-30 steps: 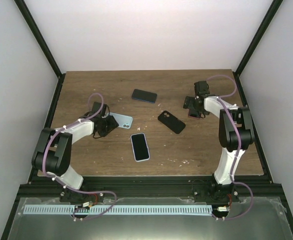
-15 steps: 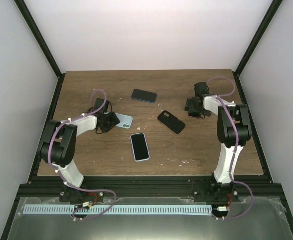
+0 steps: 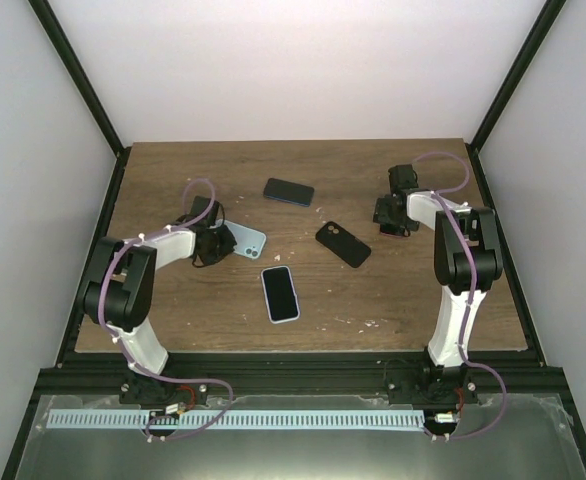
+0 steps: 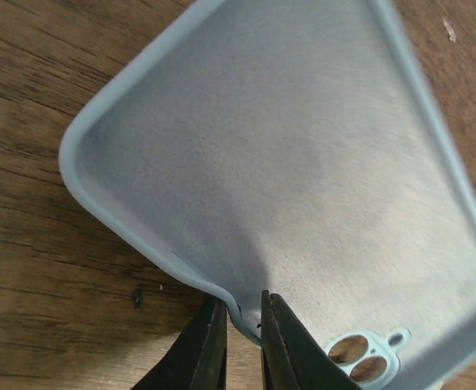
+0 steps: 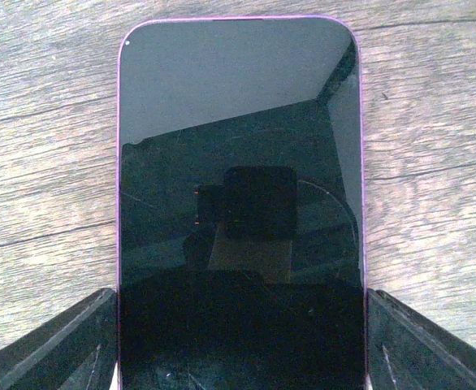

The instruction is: Put the phone into the phone case

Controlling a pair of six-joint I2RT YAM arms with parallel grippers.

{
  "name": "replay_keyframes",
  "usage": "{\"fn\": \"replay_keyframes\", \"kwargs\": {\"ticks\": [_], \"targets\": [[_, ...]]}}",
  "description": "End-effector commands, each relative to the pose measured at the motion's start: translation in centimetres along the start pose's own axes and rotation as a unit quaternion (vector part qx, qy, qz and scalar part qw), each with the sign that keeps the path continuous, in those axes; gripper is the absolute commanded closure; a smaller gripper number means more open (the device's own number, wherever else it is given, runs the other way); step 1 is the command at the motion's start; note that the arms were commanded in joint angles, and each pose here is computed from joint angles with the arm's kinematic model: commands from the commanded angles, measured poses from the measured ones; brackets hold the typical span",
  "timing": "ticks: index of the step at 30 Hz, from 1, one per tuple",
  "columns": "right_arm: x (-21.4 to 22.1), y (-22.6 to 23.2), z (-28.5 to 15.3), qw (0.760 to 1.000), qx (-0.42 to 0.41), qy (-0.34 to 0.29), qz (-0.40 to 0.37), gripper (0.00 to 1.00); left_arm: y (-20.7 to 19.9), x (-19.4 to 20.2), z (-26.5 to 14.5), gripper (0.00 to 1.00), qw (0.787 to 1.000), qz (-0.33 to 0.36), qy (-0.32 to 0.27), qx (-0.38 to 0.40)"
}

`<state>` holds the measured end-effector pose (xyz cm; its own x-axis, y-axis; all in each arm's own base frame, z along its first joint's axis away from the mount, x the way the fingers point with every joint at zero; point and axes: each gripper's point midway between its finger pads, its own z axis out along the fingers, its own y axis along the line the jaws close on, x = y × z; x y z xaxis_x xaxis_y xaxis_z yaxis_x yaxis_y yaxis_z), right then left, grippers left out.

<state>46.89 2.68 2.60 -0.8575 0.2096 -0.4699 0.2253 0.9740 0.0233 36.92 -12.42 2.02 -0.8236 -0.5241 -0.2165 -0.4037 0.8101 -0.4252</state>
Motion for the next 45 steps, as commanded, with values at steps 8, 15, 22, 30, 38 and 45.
{"fn": "replay_keyframes", "kwargs": {"ticks": [8,15,22,30,38,45], "targets": [[1.0,-0.2,0.3,1.000,-0.009,0.015,0.006,0.32,1.0,0.3,-2.1,0.99,0.999,0.026,-0.002,-0.027],[1.5,0.0,-1.1,1.000,-0.023,0.013,0.006,0.39,1.3,1.6,-5.0,1.00,0.998,0.050,0.006,-0.025],[2.3,0.7,-2.6,0.999,-0.042,0.011,0.006,0.44,2.2,4.8,-7.3,1.00,0.995,0.090,0.042,-0.009],[2.2,2.9,-6.3,0.997,-0.075,-0.009,-0.007,0.45,2.5,7.9,-8.1,1.00,0.986,0.146,0.071,-0.037],[4.1,6.9,-10.6,0.989,-0.141,-0.018,-0.029,0.45,2.8,10.2,-6.7,1.00,0.985,0.141,0.095,-0.037],[7.4,11.5,-13.7,0.973,-0.226,-0.009,-0.042,0.47,3.9,11.3,-6.4,0.98,0.984,0.134,0.107,-0.044]]}}
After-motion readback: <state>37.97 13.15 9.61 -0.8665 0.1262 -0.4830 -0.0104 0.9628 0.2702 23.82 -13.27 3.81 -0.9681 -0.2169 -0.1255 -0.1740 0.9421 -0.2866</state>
